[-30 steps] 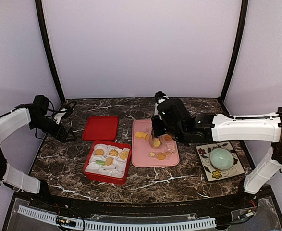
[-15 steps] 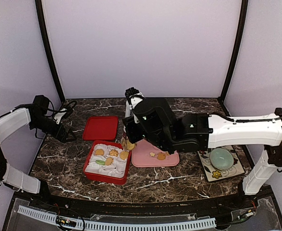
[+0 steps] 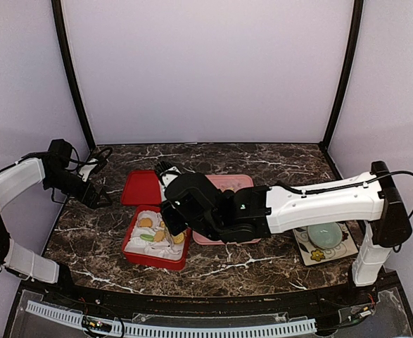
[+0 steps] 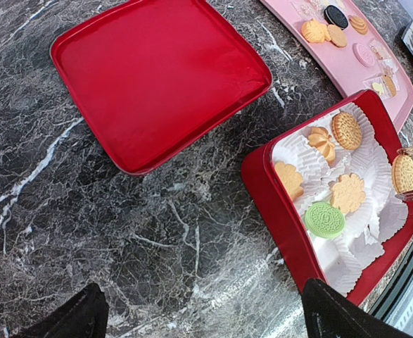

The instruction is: Pack the cookies

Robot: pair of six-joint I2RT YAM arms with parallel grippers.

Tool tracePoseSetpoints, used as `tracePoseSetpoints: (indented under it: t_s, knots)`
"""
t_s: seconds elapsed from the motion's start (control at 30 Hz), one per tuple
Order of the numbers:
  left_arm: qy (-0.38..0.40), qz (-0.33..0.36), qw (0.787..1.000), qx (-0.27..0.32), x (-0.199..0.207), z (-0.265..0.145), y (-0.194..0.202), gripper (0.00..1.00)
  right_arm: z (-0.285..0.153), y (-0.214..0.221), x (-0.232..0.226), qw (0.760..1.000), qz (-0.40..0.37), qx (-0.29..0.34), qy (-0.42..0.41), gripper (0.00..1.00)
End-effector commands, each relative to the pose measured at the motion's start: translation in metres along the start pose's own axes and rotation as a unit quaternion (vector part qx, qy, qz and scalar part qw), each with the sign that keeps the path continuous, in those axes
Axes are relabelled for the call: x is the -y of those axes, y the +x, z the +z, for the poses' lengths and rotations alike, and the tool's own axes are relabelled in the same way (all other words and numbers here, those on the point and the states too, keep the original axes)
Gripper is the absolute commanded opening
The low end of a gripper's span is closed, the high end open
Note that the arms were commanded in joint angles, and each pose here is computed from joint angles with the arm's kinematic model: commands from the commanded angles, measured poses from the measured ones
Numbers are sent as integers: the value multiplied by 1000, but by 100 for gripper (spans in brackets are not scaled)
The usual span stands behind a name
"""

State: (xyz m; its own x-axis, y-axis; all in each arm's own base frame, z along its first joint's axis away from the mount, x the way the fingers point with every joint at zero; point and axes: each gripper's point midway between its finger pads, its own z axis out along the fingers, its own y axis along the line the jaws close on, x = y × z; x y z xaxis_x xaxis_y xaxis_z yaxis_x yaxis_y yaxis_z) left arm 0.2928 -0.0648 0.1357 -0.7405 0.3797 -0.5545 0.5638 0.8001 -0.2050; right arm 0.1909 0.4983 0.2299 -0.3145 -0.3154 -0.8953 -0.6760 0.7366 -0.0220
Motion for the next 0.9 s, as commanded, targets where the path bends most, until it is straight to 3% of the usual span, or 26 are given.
tracePoseSetpoints:
  t_s: [0.0, 0.5, 0.87]
  knots:
    - [1, -5, 1000, 3, 2, -6, -1, 99, -5, -30, -10, 998, 37, 43, -20, 33]
    - [-4, -1, 1000, 2, 2, -6, 1, 99, 6, -22, -2, 999, 26, 35, 11, 34]
    - [-5, 0, 1000, 7, 2, -8, -1, 99, 9, -21, 5, 999, 29, 31, 17, 46]
